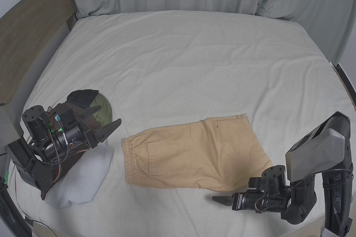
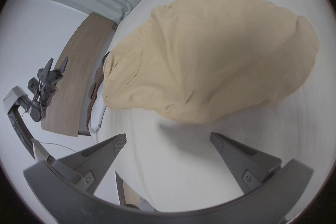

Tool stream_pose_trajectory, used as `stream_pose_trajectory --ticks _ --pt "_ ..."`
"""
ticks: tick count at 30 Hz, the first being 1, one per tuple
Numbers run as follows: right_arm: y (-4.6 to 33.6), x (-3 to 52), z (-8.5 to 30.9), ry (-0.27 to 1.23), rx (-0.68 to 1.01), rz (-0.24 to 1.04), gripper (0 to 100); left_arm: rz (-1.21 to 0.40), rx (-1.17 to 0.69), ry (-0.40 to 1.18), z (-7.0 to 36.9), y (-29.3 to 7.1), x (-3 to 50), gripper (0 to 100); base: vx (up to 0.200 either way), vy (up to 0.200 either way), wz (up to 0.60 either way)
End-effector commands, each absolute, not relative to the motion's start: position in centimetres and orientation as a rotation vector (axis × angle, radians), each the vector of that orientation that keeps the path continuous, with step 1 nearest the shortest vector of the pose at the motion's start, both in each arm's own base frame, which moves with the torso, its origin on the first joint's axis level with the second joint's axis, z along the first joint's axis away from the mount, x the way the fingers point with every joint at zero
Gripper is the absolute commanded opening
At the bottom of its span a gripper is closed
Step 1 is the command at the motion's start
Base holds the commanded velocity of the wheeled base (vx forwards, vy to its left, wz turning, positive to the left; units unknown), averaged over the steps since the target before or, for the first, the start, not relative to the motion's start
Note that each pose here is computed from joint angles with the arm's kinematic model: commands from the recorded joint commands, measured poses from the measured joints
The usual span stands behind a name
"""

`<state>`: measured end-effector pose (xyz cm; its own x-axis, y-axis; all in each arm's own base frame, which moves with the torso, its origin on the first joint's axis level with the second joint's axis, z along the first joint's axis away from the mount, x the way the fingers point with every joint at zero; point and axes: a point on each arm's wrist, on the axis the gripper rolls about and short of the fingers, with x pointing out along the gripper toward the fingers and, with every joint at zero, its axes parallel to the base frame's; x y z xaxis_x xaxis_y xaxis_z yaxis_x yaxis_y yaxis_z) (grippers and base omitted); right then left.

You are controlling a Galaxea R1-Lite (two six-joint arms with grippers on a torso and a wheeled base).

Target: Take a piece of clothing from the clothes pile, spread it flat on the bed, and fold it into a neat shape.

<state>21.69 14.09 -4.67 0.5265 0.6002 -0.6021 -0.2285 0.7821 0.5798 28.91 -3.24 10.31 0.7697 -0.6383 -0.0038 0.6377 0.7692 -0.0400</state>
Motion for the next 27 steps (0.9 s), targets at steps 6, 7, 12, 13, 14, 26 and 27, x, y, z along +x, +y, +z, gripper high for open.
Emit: stream_pose_trajectory --ticks 6,7,12,13,14,26,27 --pt "15.7 20.2 -1.4 0.813 0.459 0.639 100 -0.699 -0.039 0.026 10.2 -3.4 28.5 100 0.000 0.000 0.00" --pt "15.7 20.2 -0.9 0.795 0.464 0.647 100 -0.701 -0.039 0.032 10.1 -3.4 28.4 100 0.000 0.000 0.00" --pt "15.8 20.8 1.2 0.703 0.491 0.676 100 -0.731 -0.040 0.054 9.7 -3.7 27.9 100 0.000 0.000 0.00" --pt "15.8 21.0 1.7 0.678 0.499 0.681 100 -0.734 -0.041 0.057 9.7 -3.8 27.8 100 0.000 0.000 0.00" --pt "15.8 21.2 2.1 0.657 0.505 0.685 100 -0.737 -0.042 0.059 9.6 -3.8 27.7 100 0.000 0.000 0.00" --pt "16.1 22.7 6.8 0.440 0.518 0.814 100 -0.753 -0.048 0.080 9.3 -4.2 27.4 100 0.000 0.000 0.00" --pt "16.0 22.7 7.2 0.423 0.515 0.818 100 -0.756 -0.050 0.084 9.2 -4.2 27.3 100 0.000 0.000 0.00"
